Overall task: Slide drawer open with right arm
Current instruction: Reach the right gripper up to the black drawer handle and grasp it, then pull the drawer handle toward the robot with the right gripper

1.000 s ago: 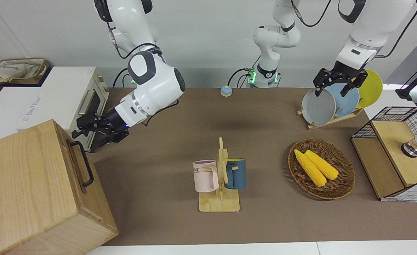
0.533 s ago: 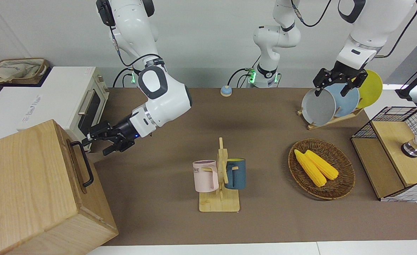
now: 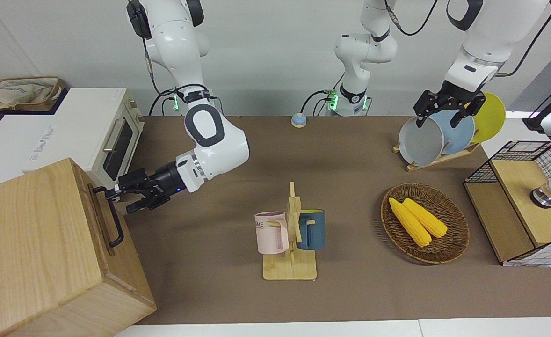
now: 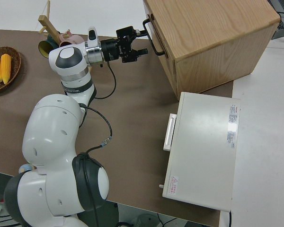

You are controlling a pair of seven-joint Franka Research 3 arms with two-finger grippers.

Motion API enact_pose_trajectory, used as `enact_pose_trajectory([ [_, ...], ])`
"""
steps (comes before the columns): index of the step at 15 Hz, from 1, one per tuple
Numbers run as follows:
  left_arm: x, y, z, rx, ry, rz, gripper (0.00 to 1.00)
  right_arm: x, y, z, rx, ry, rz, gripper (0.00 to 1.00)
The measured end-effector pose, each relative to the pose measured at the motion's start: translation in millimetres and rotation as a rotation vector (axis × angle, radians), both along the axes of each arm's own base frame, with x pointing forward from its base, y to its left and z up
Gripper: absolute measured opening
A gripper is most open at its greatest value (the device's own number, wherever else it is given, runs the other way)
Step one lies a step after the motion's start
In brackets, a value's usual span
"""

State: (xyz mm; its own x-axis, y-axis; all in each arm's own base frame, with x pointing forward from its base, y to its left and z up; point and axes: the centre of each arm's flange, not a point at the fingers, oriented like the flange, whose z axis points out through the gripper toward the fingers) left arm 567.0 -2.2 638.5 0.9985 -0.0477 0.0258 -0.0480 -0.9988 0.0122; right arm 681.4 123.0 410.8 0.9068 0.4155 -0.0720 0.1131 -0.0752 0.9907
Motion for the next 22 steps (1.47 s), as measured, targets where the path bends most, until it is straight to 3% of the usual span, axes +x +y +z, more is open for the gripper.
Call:
enact_pose_trajectory([
  [6, 0.0, 0, 0, 0.000, 0.000, 0.000, 0.99, 8.6, -15, -11, -0.056, -0.018, 0.038, 0.99],
  [13, 0.0, 0, 0, 0.000, 0.000, 0.000, 1.00, 10.2, -14, -16, -0.058, -0.017, 0.052, 0.96],
  [15, 0.0, 0, 0, 0.000, 0.000, 0.000, 1.00, 10.4, -14, -17, -0.060, -0.016, 0.053, 0.81],
  [17, 0.0, 0, 0, 0.000, 0.000, 0.000, 1.00, 10.5, -14, -17, -0.061, -0.016, 0.054, 0.56],
  [19, 0.0, 0, 0, 0.000, 0.000, 0.000, 0.99, 10.5, -14, -17, -0.061, -0.015, 0.054, 0.39],
  [21, 0.0, 0, 0, 0.000, 0.000, 0.000, 1.00, 10.7, -13, -16, -0.066, -0.018, 0.057, 0.27],
  [22, 0.0, 0, 0, 0.000, 0.000, 0.000, 1.00, 10.6, -13, -16, -0.066, -0.018, 0.058, 0.27],
])
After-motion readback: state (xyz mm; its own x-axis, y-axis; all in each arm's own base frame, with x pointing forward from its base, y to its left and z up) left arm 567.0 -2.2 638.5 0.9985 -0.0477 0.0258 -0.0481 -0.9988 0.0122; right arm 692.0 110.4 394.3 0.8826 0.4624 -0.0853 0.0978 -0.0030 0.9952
